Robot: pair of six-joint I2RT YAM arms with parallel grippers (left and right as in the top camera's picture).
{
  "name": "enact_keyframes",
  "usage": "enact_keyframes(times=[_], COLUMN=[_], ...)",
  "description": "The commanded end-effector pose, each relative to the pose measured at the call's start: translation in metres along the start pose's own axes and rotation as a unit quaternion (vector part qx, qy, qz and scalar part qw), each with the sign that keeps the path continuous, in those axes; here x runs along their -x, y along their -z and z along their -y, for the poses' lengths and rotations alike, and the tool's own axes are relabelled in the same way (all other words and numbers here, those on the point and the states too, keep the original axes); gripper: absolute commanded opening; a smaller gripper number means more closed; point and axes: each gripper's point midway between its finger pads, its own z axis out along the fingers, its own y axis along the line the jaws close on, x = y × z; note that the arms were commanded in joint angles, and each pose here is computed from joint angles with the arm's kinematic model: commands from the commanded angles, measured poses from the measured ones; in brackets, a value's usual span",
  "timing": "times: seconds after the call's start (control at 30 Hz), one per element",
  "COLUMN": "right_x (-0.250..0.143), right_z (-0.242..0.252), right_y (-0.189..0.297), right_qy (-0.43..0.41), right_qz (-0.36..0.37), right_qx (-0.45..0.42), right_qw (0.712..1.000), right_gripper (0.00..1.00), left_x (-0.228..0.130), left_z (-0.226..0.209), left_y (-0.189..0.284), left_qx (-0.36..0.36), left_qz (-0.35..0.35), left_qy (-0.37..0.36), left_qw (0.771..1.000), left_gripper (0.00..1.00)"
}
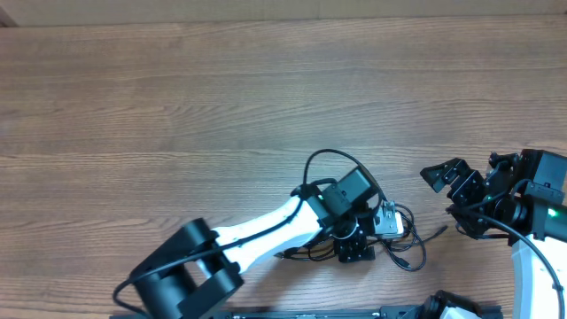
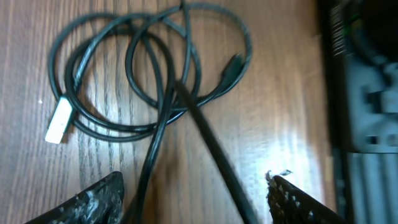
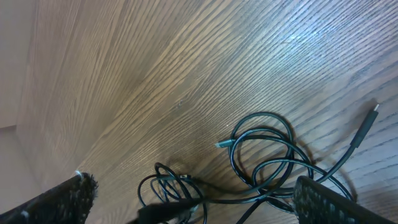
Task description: Untangle cables
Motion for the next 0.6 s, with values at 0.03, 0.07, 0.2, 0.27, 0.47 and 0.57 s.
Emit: enact_keyframes(times=[0.03, 0.07, 0.2, 0.27, 0.47, 0.57], right_x=[0.005, 0.005, 0.004, 0.004, 0.005, 0.005], right_z=[-0.002, -0.002, -0.002, -0.002, -0.003, -0.003], right_y=[0.003, 0.003, 0.003, 0.003, 0.003, 0.003], right_qy=[0.005, 0.005, 0.004, 0.004, 0.006, 0.005], right_qz=[0.011, 0.011, 0.010, 0.009, 0.012, 0.012], right_qx=[-0.001, -0.001, -0.001, -0.001, 0.000, 0.000], right_qw=[1.000, 1.000, 1.000, 1.000, 1.000, 1.000], right_gripper=[1.00, 1.00, 1.00, 1.00, 1.00, 1.00], left_x=[-0.009, -0.008, -0.010, -0.014, -0.032, -0.040], left_z=[-0.013, -0.013, -0.020, -0.025, -0.031, -0.036], left_y=[-0.008, -0.008, -0.007, -0.007, -0.014, -0.022], left_qx=[0.026, 0.027, 0.047, 0.064, 0.074, 0.081], left_qz=[-0.021, -0.021, -0.027, -0.040, -0.074, -0.086], left_qy=[-0.009, -0.010, -0.012, -0.011, -0.012, -0.012], left_qw=[0.999, 0.999, 0.998, 0.997, 0.994, 0.993], left_gripper=[0.71, 0.70, 0.66, 0.60, 0.53, 0.52])
